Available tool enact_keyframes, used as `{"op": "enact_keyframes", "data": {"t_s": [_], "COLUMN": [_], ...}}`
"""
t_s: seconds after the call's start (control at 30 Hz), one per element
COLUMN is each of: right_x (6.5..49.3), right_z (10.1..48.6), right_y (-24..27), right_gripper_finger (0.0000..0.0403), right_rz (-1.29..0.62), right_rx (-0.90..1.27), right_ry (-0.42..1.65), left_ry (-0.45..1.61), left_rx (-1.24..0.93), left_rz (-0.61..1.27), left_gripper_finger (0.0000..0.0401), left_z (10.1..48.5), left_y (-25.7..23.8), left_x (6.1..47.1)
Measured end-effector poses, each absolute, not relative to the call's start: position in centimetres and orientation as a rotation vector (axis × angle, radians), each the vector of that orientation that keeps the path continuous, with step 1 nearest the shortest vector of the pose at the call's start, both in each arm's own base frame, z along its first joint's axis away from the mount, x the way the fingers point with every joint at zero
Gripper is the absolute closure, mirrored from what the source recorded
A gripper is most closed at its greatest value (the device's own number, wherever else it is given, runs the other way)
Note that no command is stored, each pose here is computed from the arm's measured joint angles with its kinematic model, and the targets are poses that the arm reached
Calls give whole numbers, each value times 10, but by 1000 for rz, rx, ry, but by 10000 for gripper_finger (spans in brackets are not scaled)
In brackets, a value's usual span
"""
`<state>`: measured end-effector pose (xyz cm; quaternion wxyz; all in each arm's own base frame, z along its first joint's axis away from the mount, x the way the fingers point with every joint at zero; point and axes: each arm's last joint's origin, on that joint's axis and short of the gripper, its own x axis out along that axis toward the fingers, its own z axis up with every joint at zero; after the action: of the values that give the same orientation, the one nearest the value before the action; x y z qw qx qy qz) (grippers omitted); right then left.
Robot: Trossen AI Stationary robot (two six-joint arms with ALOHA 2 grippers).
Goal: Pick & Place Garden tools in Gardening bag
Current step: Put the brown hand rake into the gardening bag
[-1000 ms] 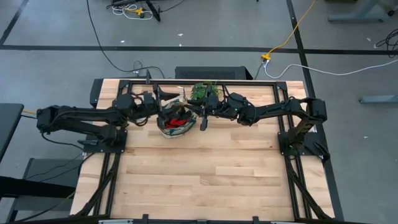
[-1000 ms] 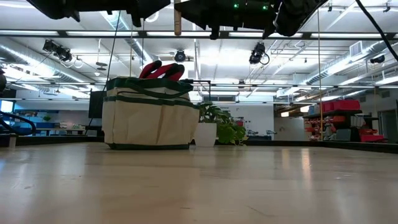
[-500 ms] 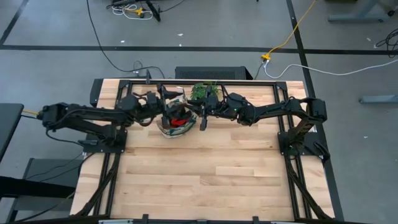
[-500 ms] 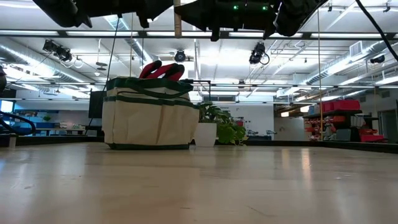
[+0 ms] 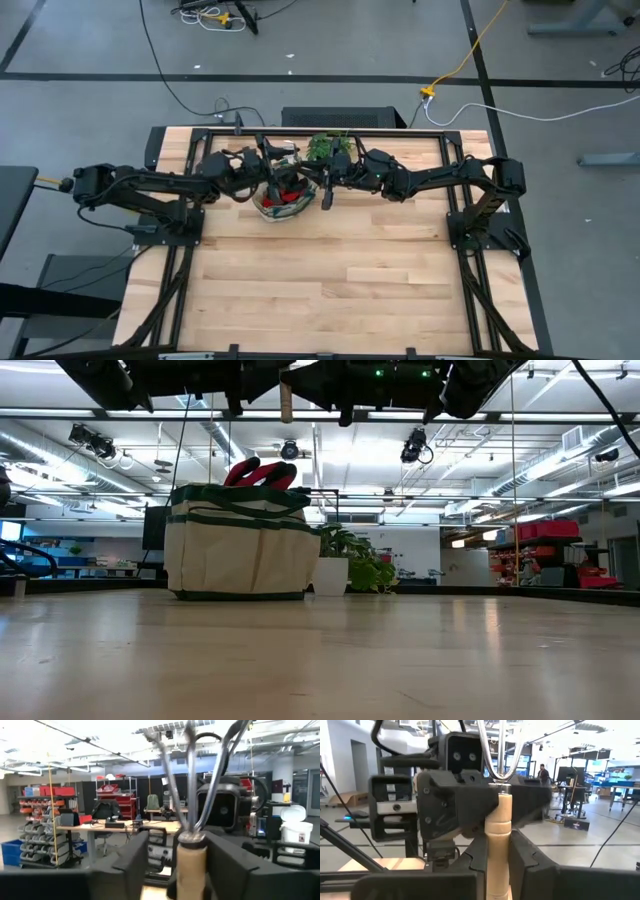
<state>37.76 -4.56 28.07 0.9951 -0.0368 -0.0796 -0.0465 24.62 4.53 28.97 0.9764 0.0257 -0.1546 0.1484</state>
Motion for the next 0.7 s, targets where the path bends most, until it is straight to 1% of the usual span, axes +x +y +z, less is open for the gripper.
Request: {"op": "enact_keyframes", "data": {"t_s": [0.07,0.17,0.2,0.5,0.57,0.7], "right_x": [378,378,378,378,378,378], "right_z": [280,279,279,278,278,278], "right_y": [-46,-46,-46,-46,-46,-46], "right_gripper_finger": [374,374,374,374,358,300], "right_rz": [-96,-99,-100,-97,-97,-94], "right_rx": [-73,-74,-76,-82,-82,-83], "right_ry": [-150,-145,-144,-135,-133,-133], "left_ry": [-317,-309,-307,-288,-281,-274], "left_rx": [66,75,75,80,80,82], "left_rz": [296,294,293,289,291,288], "left_gripper_finger": [250,323,331,330,330,330], "left_z": [290,290,290,288,288,287], "left_y": [45,45,45,45,45,45], "left_x": [246,246,246,247,247,247]}}
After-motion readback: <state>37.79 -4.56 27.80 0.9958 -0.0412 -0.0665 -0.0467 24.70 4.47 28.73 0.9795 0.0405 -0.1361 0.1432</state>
